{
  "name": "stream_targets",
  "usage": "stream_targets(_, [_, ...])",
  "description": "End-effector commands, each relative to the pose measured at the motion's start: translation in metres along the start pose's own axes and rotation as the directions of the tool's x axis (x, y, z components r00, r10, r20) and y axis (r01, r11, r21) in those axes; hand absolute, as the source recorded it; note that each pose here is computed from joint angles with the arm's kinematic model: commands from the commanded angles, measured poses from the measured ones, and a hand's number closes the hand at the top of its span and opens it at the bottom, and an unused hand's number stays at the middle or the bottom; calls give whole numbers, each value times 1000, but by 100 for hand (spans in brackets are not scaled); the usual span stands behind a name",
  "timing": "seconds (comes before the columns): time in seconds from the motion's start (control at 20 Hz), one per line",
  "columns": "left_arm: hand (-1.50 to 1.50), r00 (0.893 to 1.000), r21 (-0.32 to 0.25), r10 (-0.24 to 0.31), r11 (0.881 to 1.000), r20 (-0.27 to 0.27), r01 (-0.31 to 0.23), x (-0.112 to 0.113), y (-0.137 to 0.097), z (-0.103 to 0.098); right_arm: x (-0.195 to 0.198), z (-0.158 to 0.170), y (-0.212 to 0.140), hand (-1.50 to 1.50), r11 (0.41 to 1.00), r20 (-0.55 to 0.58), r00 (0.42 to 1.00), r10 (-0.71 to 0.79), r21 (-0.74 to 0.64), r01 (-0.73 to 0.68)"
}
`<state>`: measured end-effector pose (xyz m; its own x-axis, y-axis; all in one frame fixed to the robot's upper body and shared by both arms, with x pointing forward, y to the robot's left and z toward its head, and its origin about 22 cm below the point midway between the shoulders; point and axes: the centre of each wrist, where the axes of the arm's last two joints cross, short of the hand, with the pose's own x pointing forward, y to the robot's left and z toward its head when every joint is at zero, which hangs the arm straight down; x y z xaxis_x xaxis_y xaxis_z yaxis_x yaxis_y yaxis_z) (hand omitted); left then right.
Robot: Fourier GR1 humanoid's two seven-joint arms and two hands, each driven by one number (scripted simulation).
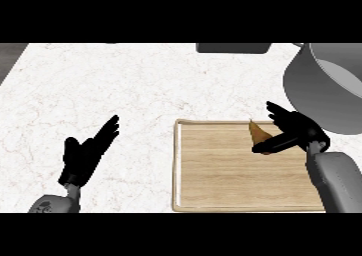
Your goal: Pick the pear from the tray and place it in the pot
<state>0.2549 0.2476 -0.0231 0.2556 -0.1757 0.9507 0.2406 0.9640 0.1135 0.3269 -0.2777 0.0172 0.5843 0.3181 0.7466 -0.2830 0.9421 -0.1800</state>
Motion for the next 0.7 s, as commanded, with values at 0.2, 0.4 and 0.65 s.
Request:
stream_targets(0.2, [0,1000,4,8,1000,0,-8,5,-8,6,-41,-5,21,150,979,23,983,184,83,-186])
stream_targets(0.4, [0,1000,3,7,1000,-21,-7,2,6,-6,-70,-7,26,150,997,14,1000,22,71,-23])
stream_targets(0.65, [0,1000,-14,-5,1000,-15,5,1,-14,-5,-77,-8,9,150,995,64,994,-93,41,90])
